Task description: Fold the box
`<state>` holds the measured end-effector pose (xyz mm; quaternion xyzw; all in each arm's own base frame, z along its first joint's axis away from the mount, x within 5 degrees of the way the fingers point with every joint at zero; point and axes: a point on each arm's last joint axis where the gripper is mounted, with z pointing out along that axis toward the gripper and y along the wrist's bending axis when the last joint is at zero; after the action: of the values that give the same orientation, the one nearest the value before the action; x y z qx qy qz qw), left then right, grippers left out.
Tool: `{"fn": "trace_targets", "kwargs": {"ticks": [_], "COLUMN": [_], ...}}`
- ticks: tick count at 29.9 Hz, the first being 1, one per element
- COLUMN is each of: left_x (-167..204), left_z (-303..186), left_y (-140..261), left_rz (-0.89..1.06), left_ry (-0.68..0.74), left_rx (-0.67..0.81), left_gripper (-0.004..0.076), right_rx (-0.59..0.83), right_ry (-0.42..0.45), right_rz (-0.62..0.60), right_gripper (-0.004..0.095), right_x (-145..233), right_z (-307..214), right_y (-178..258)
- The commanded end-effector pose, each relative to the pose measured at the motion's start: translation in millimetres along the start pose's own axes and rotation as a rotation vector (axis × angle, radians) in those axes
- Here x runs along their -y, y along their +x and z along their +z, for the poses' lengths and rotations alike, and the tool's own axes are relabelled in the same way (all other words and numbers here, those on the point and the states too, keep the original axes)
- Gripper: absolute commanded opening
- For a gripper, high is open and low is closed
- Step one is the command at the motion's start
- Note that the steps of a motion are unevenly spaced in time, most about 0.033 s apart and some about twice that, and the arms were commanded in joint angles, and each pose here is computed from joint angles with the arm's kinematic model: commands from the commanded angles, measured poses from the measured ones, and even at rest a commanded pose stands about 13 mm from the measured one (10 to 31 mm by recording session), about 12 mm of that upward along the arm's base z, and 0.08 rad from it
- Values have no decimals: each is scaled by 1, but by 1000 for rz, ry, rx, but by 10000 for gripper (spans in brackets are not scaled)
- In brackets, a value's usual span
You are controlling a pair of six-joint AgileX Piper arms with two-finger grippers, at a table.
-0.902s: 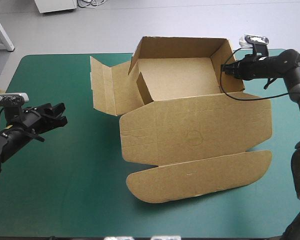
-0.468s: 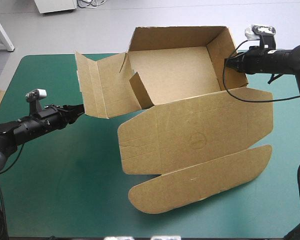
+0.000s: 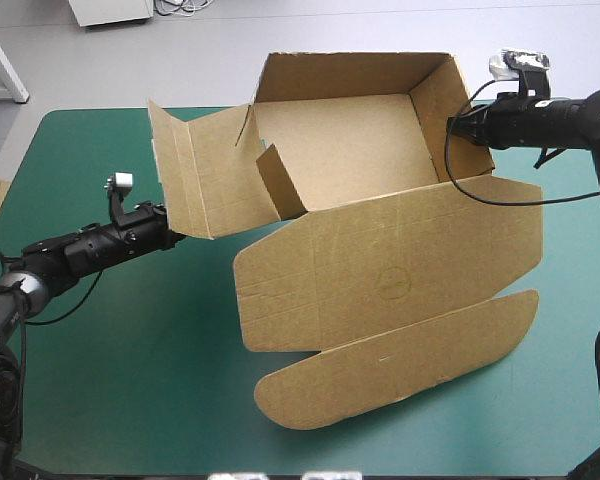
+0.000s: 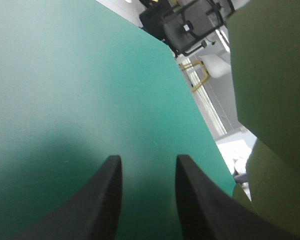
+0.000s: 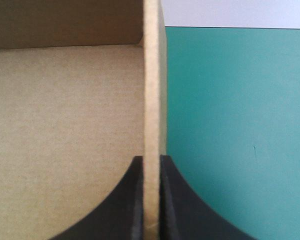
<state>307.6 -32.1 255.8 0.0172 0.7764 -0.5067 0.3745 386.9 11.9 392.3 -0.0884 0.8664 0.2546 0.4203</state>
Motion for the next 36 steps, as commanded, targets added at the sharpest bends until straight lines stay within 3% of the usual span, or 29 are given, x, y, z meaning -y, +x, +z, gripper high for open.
{"fn": "trace_targets", "kwargs": {"ticks": [1,6,17,25,36], "left_x": [39,64,111,136,143], "left_z": [6,2,1,19,25], "left_y": [-20,-36,-72,-64,-66], "left_rz": [49,57,78,99,73], "left_ry": [175,319,391,449,473], "left_rx": [63,39,24,-53,-13], "left_gripper": [258,258,264,312,319], "right_rx": [138,133,138,137,131], "right_ry": [-29,4,80,96,107], "right_rz": [2,-10,-16,-27,-36], "right_gripper": [2,1,1,1,1], "right_x": [-20,-17,-10,-9,-8], "right_z": [-30,-30,-30,-30,-30], "right_y": [-20,-19,-20,-20,-19]}}
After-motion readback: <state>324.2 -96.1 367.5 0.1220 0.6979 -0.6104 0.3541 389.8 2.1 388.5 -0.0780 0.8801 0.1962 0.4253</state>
